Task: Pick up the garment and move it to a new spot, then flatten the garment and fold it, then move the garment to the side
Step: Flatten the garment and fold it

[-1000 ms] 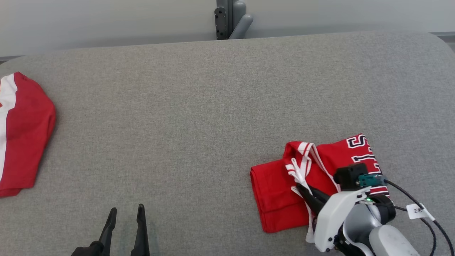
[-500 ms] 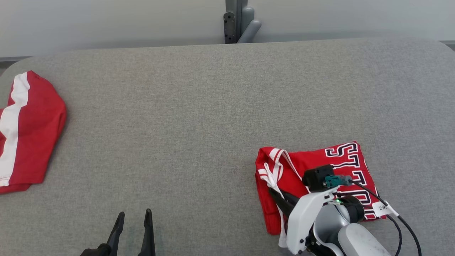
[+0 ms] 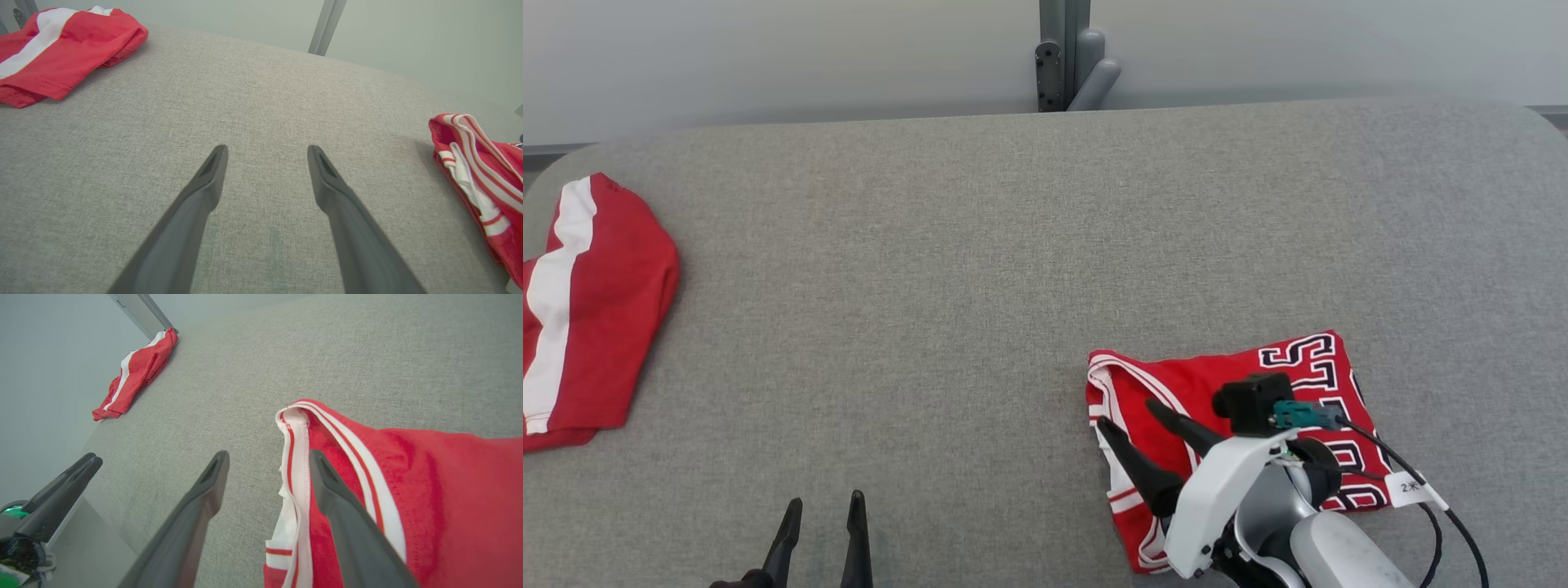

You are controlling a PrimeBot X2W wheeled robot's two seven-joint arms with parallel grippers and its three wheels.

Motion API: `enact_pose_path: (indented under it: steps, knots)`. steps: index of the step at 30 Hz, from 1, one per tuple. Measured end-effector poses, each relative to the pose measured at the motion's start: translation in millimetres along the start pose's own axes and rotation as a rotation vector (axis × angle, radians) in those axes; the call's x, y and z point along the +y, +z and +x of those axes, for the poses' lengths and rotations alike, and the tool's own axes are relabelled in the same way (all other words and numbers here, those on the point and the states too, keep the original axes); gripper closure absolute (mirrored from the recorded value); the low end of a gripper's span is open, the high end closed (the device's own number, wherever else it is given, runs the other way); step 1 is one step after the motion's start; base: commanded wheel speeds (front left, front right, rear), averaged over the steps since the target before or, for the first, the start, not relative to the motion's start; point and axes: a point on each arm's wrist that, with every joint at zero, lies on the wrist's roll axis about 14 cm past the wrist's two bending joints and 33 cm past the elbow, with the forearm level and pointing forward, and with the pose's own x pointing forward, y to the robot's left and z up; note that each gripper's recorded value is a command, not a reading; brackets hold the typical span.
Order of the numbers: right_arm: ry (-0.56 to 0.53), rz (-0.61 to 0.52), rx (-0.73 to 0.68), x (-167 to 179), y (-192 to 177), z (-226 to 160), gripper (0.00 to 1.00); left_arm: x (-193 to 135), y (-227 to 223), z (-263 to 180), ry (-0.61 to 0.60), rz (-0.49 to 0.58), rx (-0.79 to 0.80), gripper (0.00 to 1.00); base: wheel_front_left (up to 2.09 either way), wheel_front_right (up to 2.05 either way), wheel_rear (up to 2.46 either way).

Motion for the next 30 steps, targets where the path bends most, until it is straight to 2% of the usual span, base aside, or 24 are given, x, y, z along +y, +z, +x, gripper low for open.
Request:
enact_pose_path:
  steps: [3, 6, 10, 15, 19, 23, 30]
  knots:
    - [0.015, 0.008, -0.092, 4, 23, -7, 0.0, 0, 2, 0, -0.001, 0.001, -0.008, 0.0, 0.0, 0.0, 0.0]
    - [-0.013, -0.017, -0.234, -6, 56, -23, 0.0, 1, 6, -2, 0.001, 0.002, -0.022, 0.0, 0.0, 0.0, 0.0]
    - [-0.125, -0.105, -0.437, -38, 99, -58, 0.0, 3, 13, -5, 0.009, 0.004, -0.047, 0.0, 0.0, 0.0, 0.0]
    - [-0.304, -0.212, -0.569, -86, 114, -105, 0.0, 3, 20, -10, 0.012, 0.002, -0.07, 0.0, 0.0, 0.0, 0.0]
    - [-0.439, -0.297, -0.609, -119, 106, -138, 0.0, 1, 23, -14, 0.007, 0.0, -0.085, 0.0, 0.0, 0.0, 0.0]
    - [-0.542, -0.354, -0.566, -144, 87, -157, 0.0, 0, 25, -17, 0.004, 0.0, -0.096, 0.0, 0.0, 0.0, 0.0]
    - [-0.647, -0.361, -0.548, -161, 76, -175, 0.0, 1, 27, -21, 0.013, 0.002, -0.107, 0.0, 0.0, 0.0, 0.0]
